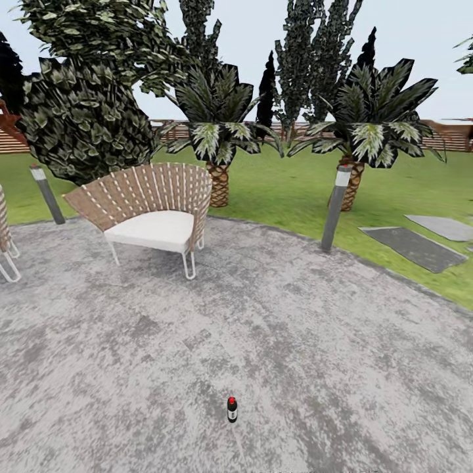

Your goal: In the garden, pick up the pesticide atomizer on the floor and spray pesticide onto both trees until each tree trunk is fully covered.

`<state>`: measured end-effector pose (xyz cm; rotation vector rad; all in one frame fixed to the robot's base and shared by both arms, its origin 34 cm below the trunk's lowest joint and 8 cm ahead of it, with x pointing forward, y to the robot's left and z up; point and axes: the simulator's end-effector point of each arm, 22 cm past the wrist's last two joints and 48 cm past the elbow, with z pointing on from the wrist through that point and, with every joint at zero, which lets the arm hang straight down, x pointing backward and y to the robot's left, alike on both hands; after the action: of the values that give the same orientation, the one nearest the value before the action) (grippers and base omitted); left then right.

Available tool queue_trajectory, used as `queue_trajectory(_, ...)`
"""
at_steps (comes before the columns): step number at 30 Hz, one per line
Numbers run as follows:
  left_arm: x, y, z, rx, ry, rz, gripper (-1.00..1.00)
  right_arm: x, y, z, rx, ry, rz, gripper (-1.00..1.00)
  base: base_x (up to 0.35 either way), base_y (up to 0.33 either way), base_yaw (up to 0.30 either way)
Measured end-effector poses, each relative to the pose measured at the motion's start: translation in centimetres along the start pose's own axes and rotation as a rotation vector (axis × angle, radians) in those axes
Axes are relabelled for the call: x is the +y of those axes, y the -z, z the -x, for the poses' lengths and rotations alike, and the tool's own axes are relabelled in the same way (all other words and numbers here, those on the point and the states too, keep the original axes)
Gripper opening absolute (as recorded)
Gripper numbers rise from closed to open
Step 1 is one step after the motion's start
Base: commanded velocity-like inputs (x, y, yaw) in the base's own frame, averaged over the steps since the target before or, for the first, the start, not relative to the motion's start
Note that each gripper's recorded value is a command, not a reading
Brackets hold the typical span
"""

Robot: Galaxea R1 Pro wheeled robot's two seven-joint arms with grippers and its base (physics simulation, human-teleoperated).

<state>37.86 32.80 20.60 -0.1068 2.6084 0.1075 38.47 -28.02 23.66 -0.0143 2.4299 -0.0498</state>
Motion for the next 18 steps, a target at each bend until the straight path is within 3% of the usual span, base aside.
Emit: queue_trajectory(18,-0.02,-0.09,-0.37,0.008,-0.002,0.000,1.00,-0.02,-0.02,-0.45,0.011,0.000,-0.001,1.00,0.000,0.023,-0.262)
